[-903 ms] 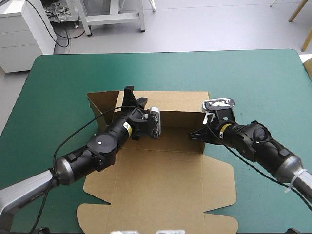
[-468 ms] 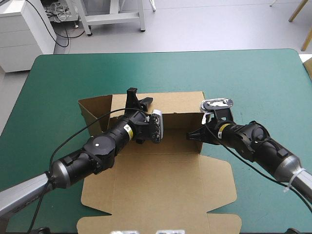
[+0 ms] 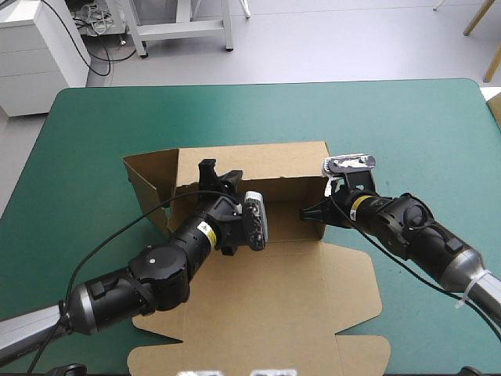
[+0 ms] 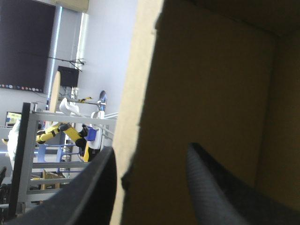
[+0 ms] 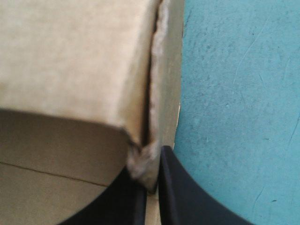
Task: Fold the box
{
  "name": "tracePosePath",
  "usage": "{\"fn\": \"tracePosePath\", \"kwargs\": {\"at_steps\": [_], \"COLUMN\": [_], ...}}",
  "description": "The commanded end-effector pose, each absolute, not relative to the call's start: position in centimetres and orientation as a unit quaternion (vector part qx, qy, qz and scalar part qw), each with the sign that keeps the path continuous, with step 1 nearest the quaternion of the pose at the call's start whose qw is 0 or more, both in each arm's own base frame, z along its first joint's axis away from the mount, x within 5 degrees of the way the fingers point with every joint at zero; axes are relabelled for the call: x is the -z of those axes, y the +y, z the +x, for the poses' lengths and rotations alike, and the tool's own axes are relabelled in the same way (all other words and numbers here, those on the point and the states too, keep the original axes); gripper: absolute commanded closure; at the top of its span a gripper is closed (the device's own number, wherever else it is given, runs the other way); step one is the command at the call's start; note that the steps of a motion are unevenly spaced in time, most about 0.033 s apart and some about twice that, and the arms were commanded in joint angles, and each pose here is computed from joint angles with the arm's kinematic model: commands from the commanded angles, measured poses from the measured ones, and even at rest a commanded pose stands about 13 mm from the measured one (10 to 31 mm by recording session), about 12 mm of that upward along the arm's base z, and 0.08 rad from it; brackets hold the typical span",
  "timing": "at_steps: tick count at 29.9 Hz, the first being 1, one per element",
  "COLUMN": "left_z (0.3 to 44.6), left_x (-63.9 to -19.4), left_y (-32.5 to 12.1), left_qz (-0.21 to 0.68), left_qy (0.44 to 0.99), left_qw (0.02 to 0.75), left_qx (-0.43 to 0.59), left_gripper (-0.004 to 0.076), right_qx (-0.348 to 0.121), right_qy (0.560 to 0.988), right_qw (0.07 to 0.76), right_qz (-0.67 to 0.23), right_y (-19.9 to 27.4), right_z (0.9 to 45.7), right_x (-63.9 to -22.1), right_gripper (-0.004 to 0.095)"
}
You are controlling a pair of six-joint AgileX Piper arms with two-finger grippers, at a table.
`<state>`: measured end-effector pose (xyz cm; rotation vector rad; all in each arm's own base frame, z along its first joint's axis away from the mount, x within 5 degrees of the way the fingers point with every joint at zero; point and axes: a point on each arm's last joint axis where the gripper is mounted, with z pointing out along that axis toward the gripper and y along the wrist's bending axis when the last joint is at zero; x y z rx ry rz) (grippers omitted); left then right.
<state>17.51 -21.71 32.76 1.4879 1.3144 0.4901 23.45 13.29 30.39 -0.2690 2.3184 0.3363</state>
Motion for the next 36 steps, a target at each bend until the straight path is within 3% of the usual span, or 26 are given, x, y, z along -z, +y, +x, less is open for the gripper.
{"fn": "tracePosePath", "kwargs": {"at_steps": [1, 12, 23, 33, 36], "left_z": [15.6, 9.4, 9.0, 14.0, 16.2], "left_x": [-34.4, -37.0, -41.7, -46.8, -46.6], "left_y": [-21.6, -21.5, -20.6, -16.9, -14.9], "left_qz": [0.611, 0.626, 0.596, 0.531, 0.490], "left_qy": [0.552, 0.509, 0.502, 0.615, 0.675], "left_qw": [0.525, 0.558, 0.598, 0.570, 0.538], "left_qx": [-0.213, -0.193, -0.186, -0.124, -0.123], "left_gripper": [0.0385, 0.0385, 0.0385, 0.0388, 0.0453], "right_qx": [-0.154, -0.149, -0.115, -0.055, -0.032], "right_qy": [0.875, 0.878, 0.906, 0.931, 0.938], "right_qw": [0.446, 0.442, 0.395, 0.345, 0.327], "right_qz": [-0.108, -0.109, -0.100, -0.105, -0.108], "right_y": [13.4, 13.3, 12.7, 11.7, 11.7], "right_z": [23.7, 23.7, 23.3, 22.7, 23.1], "right_x": [-33.0, -32.9, -34.4, -38.2, -38.6], "right_gripper": [0.0928, 0.0928, 0.0928, 0.0928, 0.0928]}}
